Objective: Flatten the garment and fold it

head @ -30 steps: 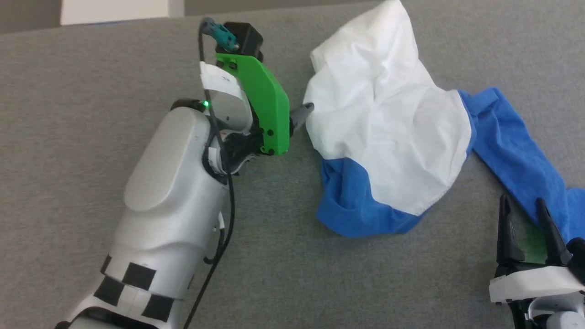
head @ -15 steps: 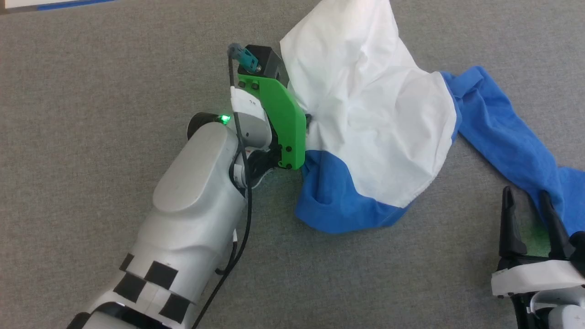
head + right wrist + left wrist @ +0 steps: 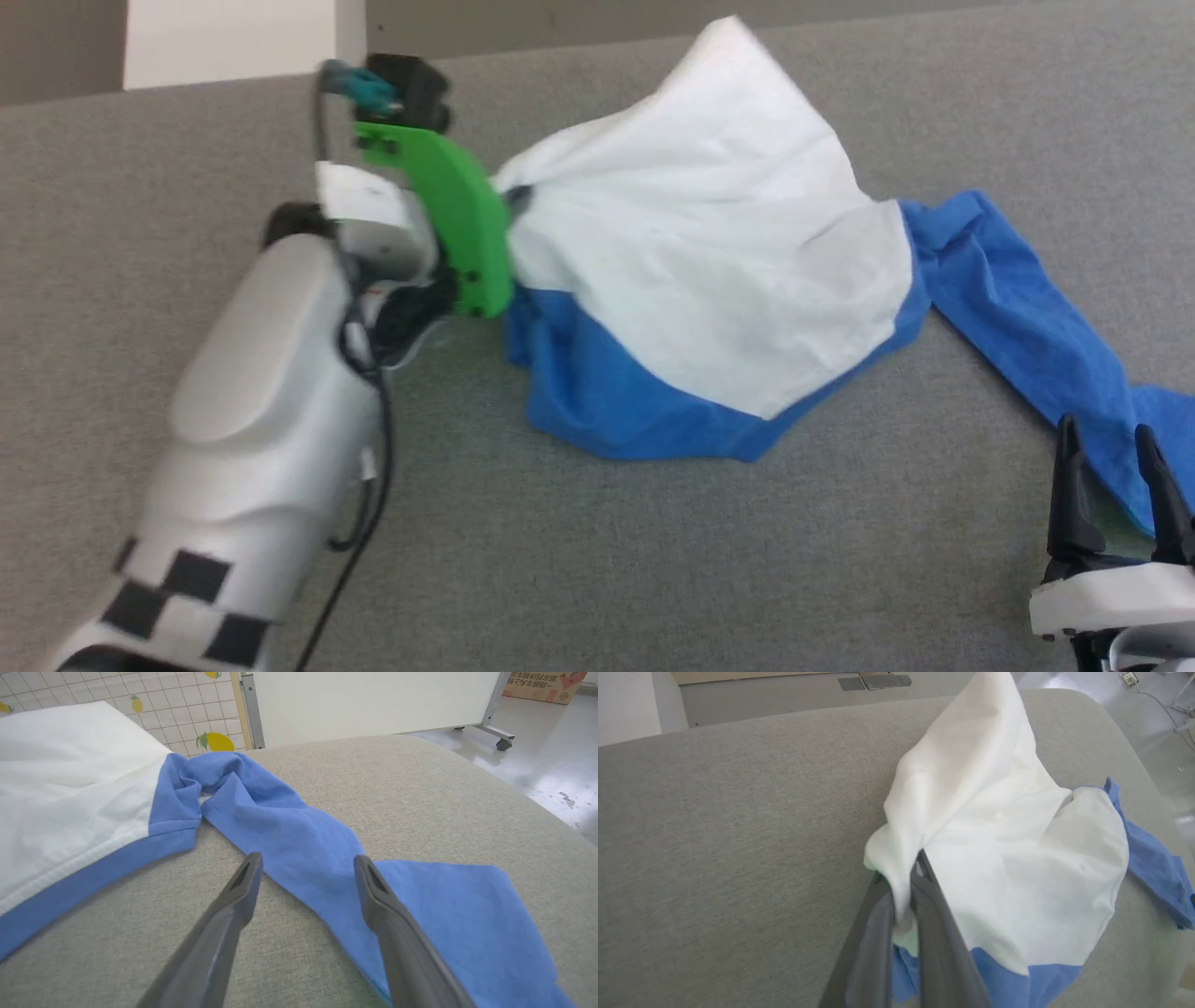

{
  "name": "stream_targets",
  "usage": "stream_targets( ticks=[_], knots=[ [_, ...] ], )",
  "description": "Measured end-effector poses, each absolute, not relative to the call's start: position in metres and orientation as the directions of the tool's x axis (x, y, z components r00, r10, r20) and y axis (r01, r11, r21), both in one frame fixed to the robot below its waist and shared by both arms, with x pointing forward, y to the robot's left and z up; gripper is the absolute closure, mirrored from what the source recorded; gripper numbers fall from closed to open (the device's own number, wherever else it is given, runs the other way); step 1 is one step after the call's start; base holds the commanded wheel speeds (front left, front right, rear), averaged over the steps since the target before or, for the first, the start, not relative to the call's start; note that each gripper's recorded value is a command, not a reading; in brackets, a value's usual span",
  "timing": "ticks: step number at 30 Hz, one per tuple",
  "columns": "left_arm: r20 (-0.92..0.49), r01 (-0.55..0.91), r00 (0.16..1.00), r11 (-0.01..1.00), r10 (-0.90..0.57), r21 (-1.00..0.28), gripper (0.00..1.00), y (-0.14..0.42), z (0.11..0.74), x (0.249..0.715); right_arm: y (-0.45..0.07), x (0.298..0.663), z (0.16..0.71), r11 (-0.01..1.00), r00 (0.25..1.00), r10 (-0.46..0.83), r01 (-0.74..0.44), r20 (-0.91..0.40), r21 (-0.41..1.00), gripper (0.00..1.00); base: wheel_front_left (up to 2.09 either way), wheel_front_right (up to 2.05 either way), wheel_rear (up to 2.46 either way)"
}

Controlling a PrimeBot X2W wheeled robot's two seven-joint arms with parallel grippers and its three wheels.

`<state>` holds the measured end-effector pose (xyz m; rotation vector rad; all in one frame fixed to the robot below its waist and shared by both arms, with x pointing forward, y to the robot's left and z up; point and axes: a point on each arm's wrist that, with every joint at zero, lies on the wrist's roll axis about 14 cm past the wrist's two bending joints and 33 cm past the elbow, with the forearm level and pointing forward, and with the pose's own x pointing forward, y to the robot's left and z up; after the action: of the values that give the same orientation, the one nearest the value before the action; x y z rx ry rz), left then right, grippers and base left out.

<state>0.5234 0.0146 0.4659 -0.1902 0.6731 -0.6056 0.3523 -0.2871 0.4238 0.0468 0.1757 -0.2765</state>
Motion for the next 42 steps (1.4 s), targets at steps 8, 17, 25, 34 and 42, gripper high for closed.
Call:
stream_targets(
  ticks=[8, 17, 25, 34, 42],
  knots=[
    [-0.611, 0.356, 0.677, 0.909, -0.411, -0.217, 1.0, 0.106, 0.479, 0.482, -0.277, 0.347, 0.443, 0.97, 0.964, -0.233, 0.239, -0.129, 0.032, 0.0, 0.0, 0.0, 0.0],
    [-0.58, 0.217, 0.731, 0.929, -0.359, -0.301, 0.0, 0.121, 0.466, 0.45, -0.264, 0.358, 0.463, 0.981, 0.979, -0.187, 0.191, -0.083, 0.039, 0.0, 0.0, 0.0, 0.0],
    [-0.412, 0.239, 0.843, 0.927, -0.346, -0.29, 0.0, 0.129, 0.523, 0.466, -0.257, 0.357, 0.47, 0.985, 0.984, -0.166, 0.169, -0.066, 0.045, 0.0, 0.0, 0.0, 0.0],
    [-0.19, 0.281, 0.935, 0.952, -0.301, -0.125, 0.0, 0.126, 0.564, 0.448, -0.254, 0.354, 0.467, 0.986, 0.985, -0.156, 0.159, -0.075, 0.049, 0.0, 0.0, 0.0, 0.0],
    [-0.513, 0.286, 0.781, 0.934, -0.356, -0.213, 0.0, 0.091, 0.451, 0.379, -0.249, 0.363, 0.461, 0.989, 0.986, -0.138, 0.143, -0.097, 0.043, 0.0, 0.0, 0.0, 0.0]
  ],
)
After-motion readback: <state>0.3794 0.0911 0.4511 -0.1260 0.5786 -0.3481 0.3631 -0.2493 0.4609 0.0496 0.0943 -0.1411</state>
